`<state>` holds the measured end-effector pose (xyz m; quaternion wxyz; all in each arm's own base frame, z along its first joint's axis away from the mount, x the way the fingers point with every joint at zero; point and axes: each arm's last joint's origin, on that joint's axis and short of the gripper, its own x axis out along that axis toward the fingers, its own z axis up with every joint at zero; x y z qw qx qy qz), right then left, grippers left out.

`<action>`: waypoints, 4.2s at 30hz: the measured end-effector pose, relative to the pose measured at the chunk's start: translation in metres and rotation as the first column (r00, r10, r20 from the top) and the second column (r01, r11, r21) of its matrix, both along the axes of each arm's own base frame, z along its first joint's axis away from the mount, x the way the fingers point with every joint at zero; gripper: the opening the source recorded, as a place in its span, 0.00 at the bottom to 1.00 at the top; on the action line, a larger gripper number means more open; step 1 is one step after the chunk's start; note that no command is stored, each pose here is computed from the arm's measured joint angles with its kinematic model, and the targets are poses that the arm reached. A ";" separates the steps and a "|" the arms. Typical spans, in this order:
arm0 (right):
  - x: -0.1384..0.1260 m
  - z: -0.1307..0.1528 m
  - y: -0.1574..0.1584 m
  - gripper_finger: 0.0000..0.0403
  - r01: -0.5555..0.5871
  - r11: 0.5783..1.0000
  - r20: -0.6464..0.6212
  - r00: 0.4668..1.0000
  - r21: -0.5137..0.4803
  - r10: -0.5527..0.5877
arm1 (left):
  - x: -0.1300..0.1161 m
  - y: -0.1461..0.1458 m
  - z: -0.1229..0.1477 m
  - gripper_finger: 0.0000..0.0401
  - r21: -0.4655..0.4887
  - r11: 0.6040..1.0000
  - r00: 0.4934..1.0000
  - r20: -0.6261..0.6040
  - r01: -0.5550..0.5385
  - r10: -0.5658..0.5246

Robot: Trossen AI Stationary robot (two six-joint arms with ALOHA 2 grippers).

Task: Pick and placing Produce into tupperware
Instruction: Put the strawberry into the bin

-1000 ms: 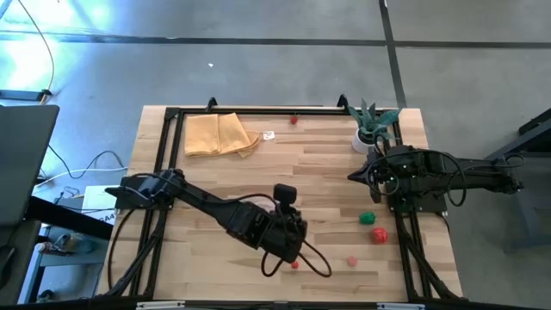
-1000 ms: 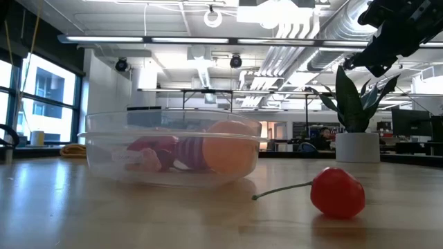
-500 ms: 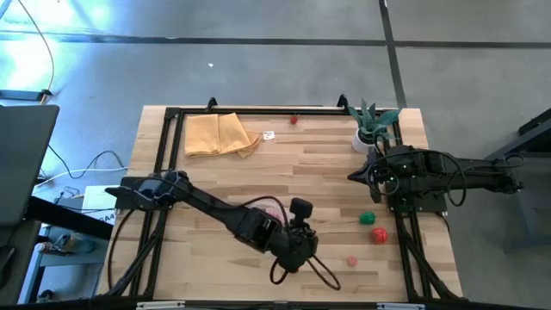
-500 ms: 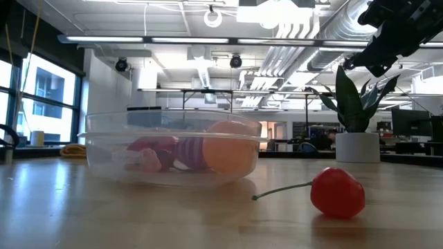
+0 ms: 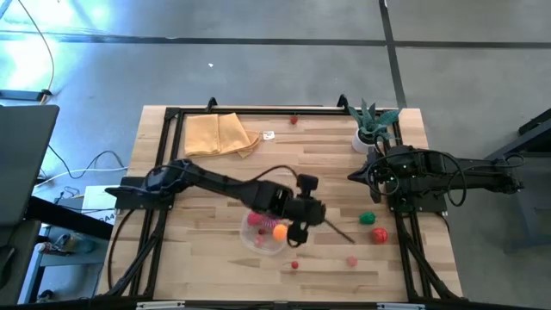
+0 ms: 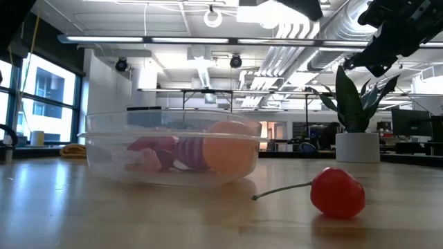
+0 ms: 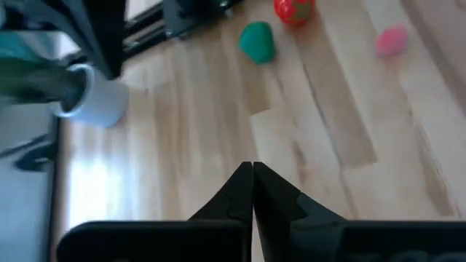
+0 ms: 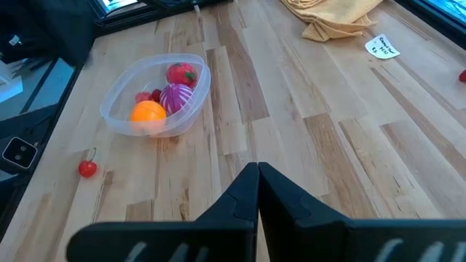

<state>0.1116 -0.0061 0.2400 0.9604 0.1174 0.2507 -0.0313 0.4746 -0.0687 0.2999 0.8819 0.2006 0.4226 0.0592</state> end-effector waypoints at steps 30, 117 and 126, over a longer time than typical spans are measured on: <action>0.000 0.000 0.000 0.00 -0.001 1.000 0.000 1.000 0.000 0.001 | -0.127 0.009 -0.012 0.00 -0.043 0.999 0.949 0.315 0.022 -0.008; 0.000 0.000 0.000 0.00 0.000 1.000 0.000 1.000 0.000 0.000 | -0.325 0.025 0.023 0.00 -0.303 0.951 0.994 0.109 0.062 -0.030; 0.000 0.000 0.000 0.00 0.000 1.000 0.000 1.000 0.001 0.000 | -0.325 0.025 0.023 0.00 -0.303 0.951 0.993 0.110 0.063 -0.030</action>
